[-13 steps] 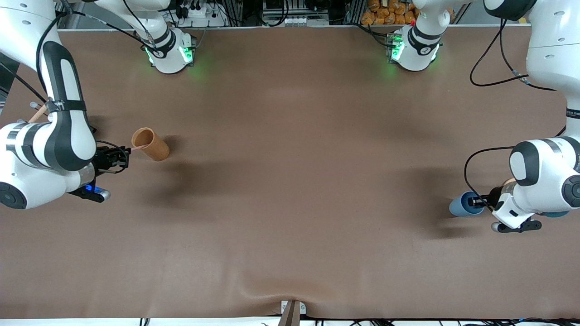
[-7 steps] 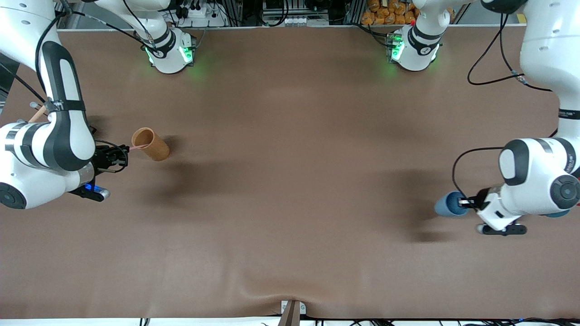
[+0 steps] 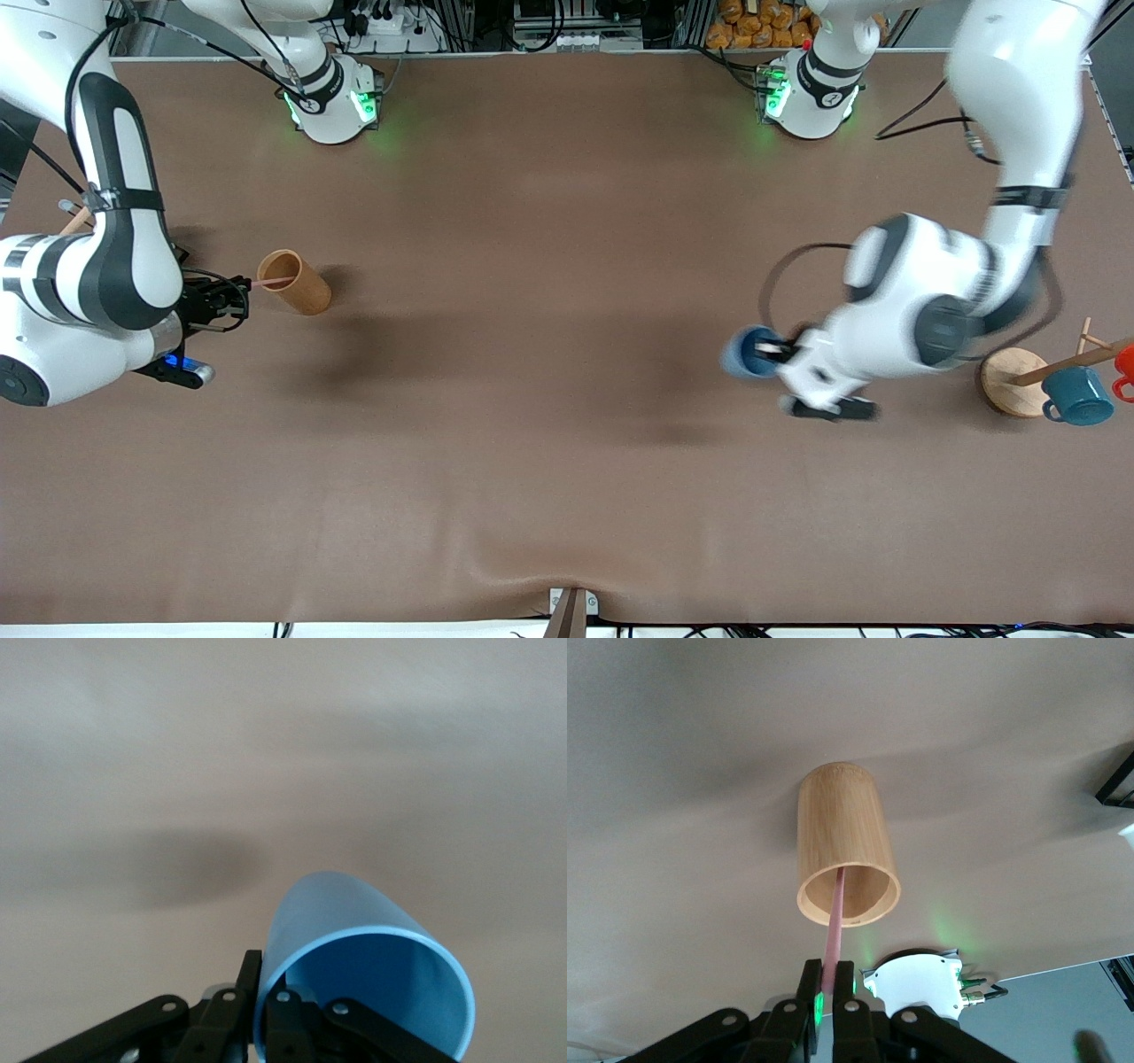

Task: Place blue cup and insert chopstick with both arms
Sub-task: 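Lift the chopstick with the right gripper while the left gripper carries the cup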

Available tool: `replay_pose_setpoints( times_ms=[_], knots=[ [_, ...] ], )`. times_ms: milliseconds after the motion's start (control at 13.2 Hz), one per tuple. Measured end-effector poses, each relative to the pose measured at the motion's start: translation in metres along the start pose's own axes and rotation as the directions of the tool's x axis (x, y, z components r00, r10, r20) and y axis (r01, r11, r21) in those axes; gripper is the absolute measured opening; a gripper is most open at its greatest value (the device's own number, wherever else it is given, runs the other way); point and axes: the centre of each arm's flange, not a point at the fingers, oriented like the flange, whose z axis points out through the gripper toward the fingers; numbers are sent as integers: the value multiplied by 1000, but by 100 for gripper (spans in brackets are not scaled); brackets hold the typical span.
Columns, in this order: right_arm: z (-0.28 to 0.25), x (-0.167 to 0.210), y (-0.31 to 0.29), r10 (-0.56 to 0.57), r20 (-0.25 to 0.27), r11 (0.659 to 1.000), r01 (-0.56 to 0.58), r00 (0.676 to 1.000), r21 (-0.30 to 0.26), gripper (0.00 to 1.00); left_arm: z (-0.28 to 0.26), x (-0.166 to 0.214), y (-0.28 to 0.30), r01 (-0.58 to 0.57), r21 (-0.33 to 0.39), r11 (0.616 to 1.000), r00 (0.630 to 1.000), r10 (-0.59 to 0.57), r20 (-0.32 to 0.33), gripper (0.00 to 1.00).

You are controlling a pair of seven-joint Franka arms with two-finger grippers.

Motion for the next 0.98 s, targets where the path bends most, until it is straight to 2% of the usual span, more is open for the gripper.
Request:
replay_pose_setpoints(
  times_ms=[227, 379, 606, 909, 985],
  knots=[
    [-12, -12, 0, -4, -18, 1000, 4, 1000, 3, 9, 38, -60, 123, 75, 39, 996, 997, -75, 14, 5],
    [-18, -19, 1, -5, -26, 1000, 5, 1000, 5, 9, 62, -84, 165, 104, 39, 994, 995, -104, 3, 5],
    [-26, -28, 1, -9, -41, 1000, 9, 999, 8, 9, 113, -104, 199, 163, 67, 984, 985, -159, -64, 5],
    [-40, -43, -2, -21, -72, 1000, 22, 997, 11, 9, 163, -111, 217, 231, 55, 972, 969, -224, -101, 5],
    [-43, -47, -2, -22, -81, 1000, 23, 996, 13, 9, 161, -109, 216, 241, 53, 969, 966, -235, -107, 10]
  ],
)
